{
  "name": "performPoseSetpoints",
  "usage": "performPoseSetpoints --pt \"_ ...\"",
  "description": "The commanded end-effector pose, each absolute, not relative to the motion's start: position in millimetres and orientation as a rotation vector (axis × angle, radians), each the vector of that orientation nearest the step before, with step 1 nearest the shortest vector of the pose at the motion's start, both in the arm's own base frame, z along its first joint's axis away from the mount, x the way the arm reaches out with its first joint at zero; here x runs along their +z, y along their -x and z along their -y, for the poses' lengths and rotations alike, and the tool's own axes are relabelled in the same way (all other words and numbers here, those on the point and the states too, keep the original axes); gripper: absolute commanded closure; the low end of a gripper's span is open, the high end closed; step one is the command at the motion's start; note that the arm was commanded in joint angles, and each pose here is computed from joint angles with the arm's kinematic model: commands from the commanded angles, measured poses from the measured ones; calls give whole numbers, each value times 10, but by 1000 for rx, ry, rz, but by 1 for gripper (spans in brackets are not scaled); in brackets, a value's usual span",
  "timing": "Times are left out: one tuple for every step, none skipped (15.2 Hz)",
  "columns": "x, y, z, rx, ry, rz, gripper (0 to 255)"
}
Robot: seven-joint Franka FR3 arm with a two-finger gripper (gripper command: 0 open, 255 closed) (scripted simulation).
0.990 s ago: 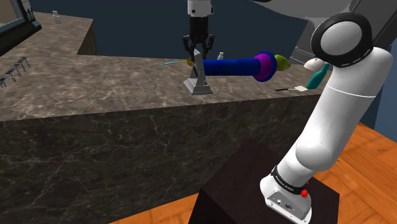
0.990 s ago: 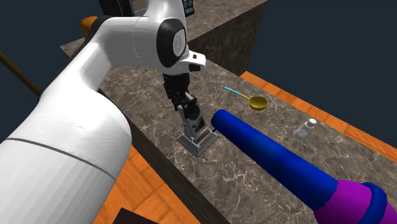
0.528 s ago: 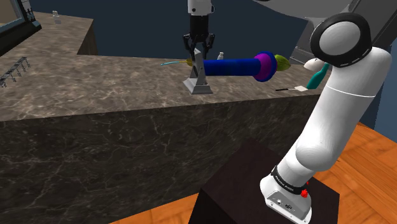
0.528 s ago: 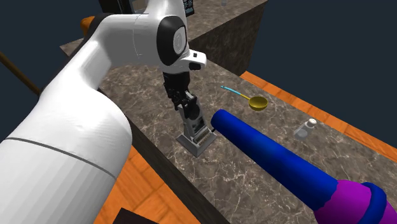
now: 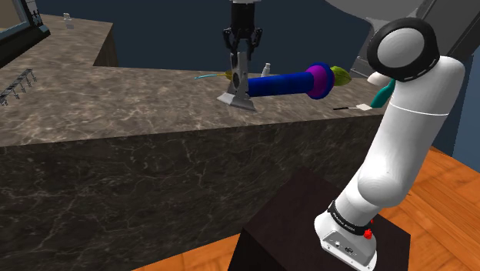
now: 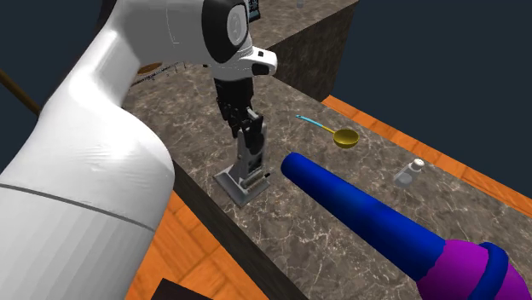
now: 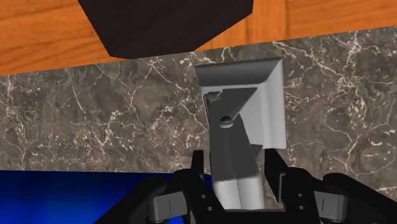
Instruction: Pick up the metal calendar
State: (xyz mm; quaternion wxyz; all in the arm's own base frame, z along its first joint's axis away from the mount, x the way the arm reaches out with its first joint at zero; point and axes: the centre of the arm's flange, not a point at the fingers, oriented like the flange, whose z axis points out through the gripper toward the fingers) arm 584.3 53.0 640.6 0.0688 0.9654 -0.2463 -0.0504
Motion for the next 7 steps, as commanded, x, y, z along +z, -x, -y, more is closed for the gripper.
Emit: performPoseSetpoints --pt "6518 -5847 -519 -150 -2907 742 255" --pt "6571 -5847 -519 -150 -2907 742 255" --pt "6624 -5847 -519 -150 -2907 742 255" --pt "6677 -5847 -519 -150 -2907 742 255" --pt "6729 -5847 -519 -150 -2907 742 255" --pt "6737 -5847 -519 -150 -2907 742 255" --pt "6737 -5847 -519 -150 -2907 742 255"
